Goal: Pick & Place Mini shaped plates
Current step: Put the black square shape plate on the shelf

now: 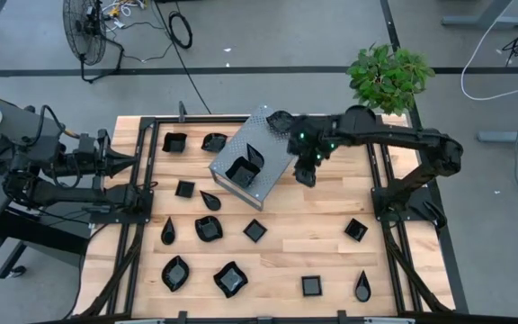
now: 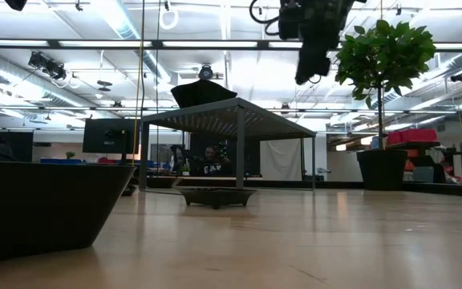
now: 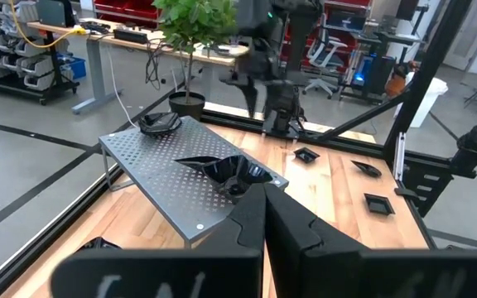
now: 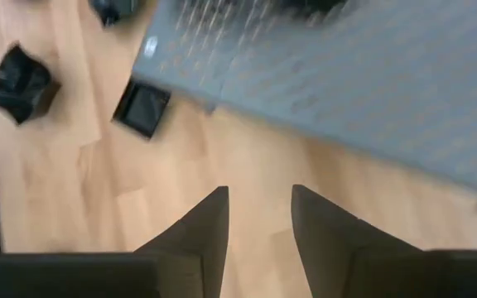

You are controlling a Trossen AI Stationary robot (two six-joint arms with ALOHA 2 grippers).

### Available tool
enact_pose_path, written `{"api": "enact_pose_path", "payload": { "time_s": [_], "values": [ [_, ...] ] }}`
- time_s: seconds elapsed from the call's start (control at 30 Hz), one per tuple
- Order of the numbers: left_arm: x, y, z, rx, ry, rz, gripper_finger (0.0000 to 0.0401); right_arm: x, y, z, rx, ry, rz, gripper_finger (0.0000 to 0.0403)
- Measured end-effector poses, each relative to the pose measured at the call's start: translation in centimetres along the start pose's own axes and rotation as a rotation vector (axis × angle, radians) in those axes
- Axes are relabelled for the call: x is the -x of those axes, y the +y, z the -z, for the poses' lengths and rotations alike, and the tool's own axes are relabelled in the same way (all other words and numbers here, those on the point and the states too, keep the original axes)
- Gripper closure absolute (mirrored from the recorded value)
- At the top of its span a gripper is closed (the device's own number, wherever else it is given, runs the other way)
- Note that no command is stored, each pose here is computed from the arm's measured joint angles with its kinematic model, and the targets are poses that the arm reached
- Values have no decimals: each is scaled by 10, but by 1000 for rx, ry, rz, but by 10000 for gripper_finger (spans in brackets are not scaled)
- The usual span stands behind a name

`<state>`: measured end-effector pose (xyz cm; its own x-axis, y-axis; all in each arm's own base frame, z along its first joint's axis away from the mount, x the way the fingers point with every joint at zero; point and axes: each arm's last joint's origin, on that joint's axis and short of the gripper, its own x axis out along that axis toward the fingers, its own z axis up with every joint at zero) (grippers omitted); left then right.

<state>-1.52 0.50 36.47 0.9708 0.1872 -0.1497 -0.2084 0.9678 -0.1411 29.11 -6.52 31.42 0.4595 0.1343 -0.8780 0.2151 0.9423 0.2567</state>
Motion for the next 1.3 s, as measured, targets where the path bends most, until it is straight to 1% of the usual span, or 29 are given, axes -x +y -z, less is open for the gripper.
{"api": "enact_pose_path", "payload": {
  "time_s": [0.13, 0.3, 0.57, 0.67, 0.77, 0.9, 1.03, 1.1, 1.13, 1.2, 1.3],
  "values": [
    [0, 0, 0, 0, -1, 0, 396, -11, 16, 15, -37, 65, -19, 268],
    [0, 0, 0, 0, -1, 0, 396, -19, 33, 39, -15, 124, -39, 268],
    [0, 0, 0, 0, -1, 0, 396, -24, 53, 90, 28, 210, -63, 268],
    [0, 0, 0, 0, -1, 0, 396, -23, 55, 109, 30, 229, -70, 268],
    [0, 0, 0, 0, -1, 0, 396, -20, 51, 126, -29, 250, -59, 268],
    [0, 0, 0, 0, -1, 0, 396, -17, 41, 145, -170, 289, -20, 268],
    [0, 0, 0, 0, -1, 0, 396, -17, 32, 157, -220, 321, 7, 268],
    [0, 0, 0, 0, -1, 0, 396, -19, 30, 161, -174, 341, 9, 268],
    [0, 0, 0, 0, -1, 0, 396, -20, 29, 161, -123, 345, 1, 268],
    [0, 0, 0, 0, -1, 0, 396, -21, 28, 161, 10, 351, -37, 268],
    [0, 0, 0, 0, -1, 0, 396, -20, 27, 158, 202, 356, -131, 268]
  ]
}}
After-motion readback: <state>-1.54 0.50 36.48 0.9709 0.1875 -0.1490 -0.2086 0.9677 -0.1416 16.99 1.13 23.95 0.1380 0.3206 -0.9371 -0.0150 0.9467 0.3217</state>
